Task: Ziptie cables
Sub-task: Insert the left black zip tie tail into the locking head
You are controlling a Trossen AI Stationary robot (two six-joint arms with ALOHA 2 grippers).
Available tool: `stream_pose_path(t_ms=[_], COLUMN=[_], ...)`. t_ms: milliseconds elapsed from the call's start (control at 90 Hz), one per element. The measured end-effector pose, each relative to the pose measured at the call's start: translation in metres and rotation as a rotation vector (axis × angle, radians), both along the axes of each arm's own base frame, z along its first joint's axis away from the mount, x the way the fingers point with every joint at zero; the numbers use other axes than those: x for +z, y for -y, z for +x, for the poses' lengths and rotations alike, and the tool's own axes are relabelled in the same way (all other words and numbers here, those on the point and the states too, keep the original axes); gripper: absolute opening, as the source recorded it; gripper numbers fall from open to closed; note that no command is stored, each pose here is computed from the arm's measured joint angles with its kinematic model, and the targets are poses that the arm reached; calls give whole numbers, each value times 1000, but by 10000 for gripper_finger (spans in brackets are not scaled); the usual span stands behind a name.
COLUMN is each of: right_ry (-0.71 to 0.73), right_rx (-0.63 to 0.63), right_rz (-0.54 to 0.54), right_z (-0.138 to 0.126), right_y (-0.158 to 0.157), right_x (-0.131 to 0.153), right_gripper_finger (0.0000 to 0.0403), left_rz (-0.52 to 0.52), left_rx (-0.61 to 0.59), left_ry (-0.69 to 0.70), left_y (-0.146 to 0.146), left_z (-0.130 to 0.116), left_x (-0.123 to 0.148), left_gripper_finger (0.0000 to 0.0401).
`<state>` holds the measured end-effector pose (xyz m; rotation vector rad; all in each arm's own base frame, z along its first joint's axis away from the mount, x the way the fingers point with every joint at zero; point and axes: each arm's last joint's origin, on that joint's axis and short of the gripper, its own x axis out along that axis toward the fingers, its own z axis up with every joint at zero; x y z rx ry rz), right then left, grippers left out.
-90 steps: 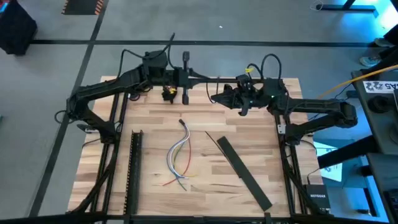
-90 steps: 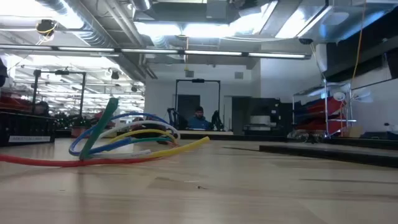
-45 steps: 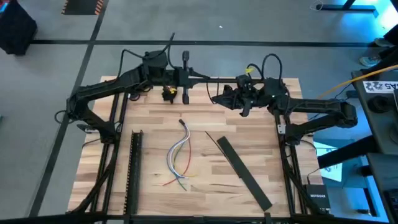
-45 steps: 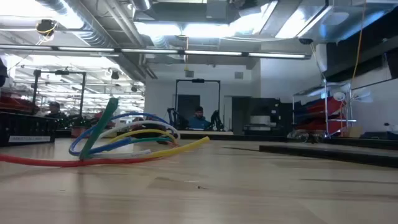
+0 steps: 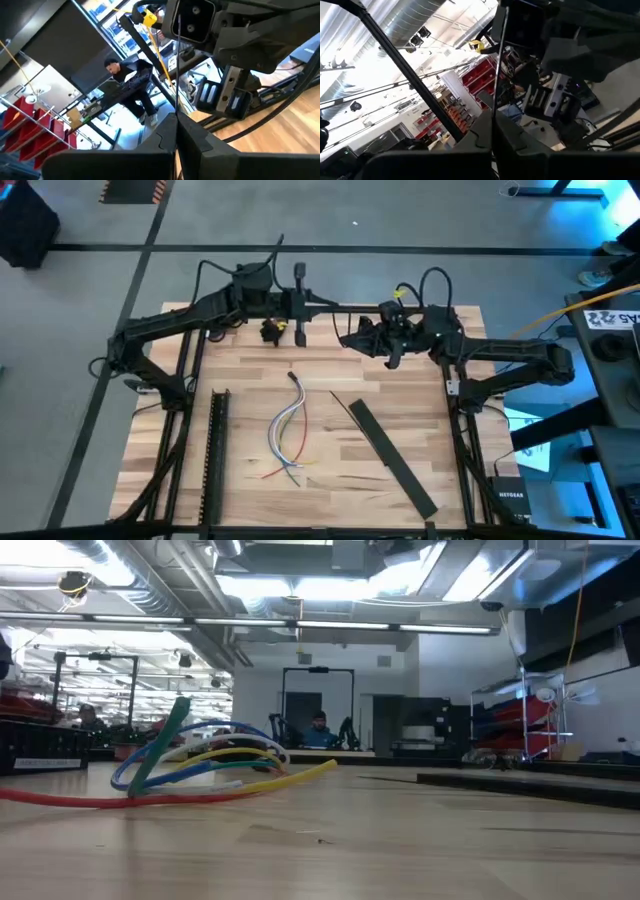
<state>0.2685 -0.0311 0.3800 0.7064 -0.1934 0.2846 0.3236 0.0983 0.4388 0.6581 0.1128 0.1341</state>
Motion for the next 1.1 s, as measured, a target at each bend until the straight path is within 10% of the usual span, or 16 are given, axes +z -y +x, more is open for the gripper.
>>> stream_pose_path(t_ms=[1100], right_ry=[-24], right_rx=[-12], right_rz=[2], right_z=[0], right_y=[0], right_x=[-2], right_gripper_finger=[0], left_rz=[22], left_rx=[-14], left_ry=[10], left_y=[4], left_z=[1], left_x=[1], left_gripper_finger=[0])
